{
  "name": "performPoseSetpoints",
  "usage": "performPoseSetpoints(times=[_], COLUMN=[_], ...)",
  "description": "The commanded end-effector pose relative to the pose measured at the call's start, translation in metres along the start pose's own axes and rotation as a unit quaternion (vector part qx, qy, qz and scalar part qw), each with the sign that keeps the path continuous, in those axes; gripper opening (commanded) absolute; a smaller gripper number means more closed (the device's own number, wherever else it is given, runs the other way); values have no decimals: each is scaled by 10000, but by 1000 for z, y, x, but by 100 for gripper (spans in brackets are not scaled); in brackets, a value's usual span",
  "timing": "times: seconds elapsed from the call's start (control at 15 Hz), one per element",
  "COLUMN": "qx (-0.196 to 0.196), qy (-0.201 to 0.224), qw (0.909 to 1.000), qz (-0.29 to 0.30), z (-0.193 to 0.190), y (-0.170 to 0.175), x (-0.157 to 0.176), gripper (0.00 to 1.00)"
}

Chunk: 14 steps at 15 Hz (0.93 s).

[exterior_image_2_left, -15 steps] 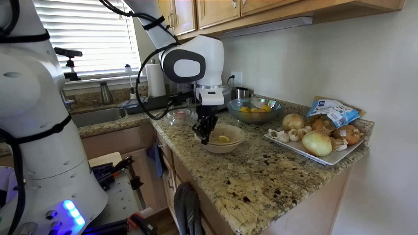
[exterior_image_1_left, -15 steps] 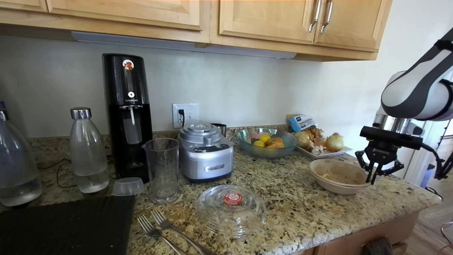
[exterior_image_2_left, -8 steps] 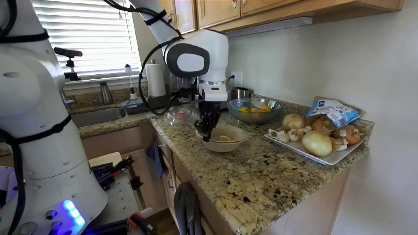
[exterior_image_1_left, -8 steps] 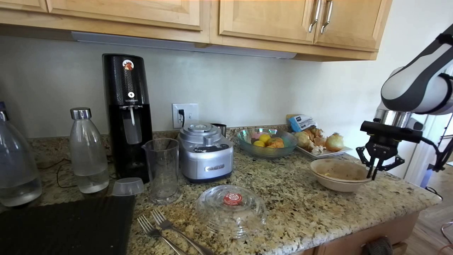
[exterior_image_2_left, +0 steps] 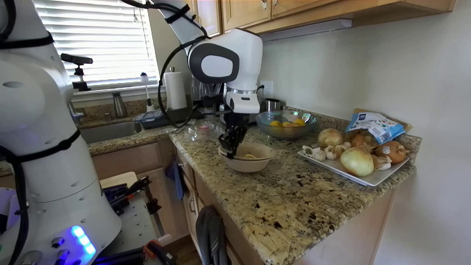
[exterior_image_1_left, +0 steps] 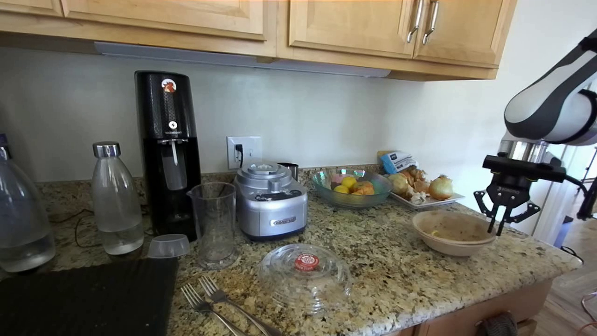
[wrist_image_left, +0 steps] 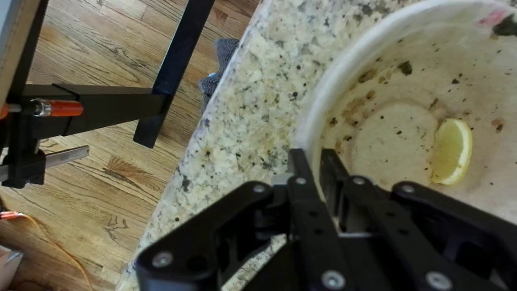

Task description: Unstack the bowls

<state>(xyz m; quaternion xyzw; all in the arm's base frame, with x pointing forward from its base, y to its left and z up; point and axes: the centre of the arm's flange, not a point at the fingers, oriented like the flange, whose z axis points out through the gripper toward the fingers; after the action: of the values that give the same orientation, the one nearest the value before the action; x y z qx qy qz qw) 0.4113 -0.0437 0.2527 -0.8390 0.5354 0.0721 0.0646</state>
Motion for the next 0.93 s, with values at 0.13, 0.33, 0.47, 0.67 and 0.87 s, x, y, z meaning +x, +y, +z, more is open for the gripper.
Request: performPoseSetpoints(times=[0.13,0.33,0.47,0.67,0.87], qx=[66,-40,5,143,167], qy=[-116,-127,-82,18,76], qw=[9996,9997,9999,9998,9991], qz=[-252,-227,-86,166,385], z=[-8,-10,-14,-9,-2], y=[7,9,8,4,1], x=[3,0,-10,-16,-18], gripper=[58,78,91,100,100])
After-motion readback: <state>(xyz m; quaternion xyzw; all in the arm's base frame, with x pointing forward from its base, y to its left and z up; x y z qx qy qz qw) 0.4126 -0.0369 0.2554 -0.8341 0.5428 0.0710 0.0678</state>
